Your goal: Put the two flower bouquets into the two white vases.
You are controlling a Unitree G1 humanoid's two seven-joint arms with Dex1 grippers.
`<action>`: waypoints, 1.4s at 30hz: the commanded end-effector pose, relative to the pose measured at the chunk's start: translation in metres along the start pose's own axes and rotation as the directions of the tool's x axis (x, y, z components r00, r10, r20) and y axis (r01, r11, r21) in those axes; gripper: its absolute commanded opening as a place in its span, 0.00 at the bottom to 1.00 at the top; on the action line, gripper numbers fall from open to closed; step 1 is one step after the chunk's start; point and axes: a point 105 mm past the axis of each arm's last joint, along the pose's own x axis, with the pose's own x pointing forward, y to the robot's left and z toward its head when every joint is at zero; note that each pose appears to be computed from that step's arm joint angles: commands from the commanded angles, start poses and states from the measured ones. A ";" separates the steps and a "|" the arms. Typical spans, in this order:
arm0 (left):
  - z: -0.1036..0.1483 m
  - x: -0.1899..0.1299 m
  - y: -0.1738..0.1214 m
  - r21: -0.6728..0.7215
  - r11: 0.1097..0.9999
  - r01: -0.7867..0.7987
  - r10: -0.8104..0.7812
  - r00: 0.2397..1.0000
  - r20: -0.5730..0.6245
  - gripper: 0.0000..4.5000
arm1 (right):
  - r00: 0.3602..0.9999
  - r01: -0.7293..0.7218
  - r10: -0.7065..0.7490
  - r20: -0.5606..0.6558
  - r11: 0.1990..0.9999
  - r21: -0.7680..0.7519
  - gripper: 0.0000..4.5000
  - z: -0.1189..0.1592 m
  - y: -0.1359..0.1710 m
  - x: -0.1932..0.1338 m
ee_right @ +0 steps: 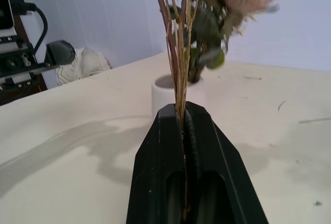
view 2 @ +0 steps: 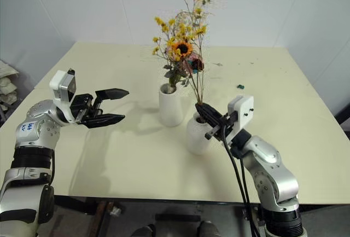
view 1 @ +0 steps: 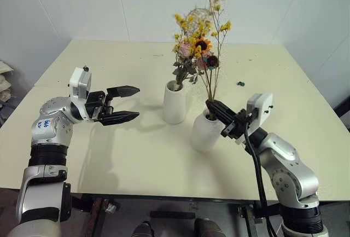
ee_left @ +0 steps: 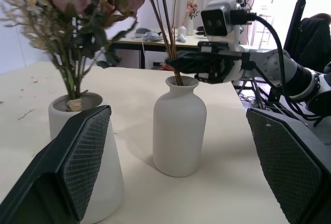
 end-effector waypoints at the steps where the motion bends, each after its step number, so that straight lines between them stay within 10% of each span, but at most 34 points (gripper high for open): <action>1: 0.013 0.002 -0.005 0.053 0.997 0.064 -0.064 0.998 0.011 1.00 | 0.999 -0.019 0.019 0.030 1.000 -0.018 0.06 0.005 0.005 -0.001; 15: 0.013 0.009 -0.001 0.052 0.996 0.079 -0.080 0.997 0.017 1.00 | 0.999 -0.054 0.053 -0.011 0.995 -0.079 0.99 0.020 0.016 -0.024; 42: -0.001 -0.012 0.029 0.055 0.988 -0.144 0.148 0.985 -0.086 1.00 | 0.906 -0.018 -0.127 -0.405 0.942 -0.335 0.99 0.068 -0.033 -0.139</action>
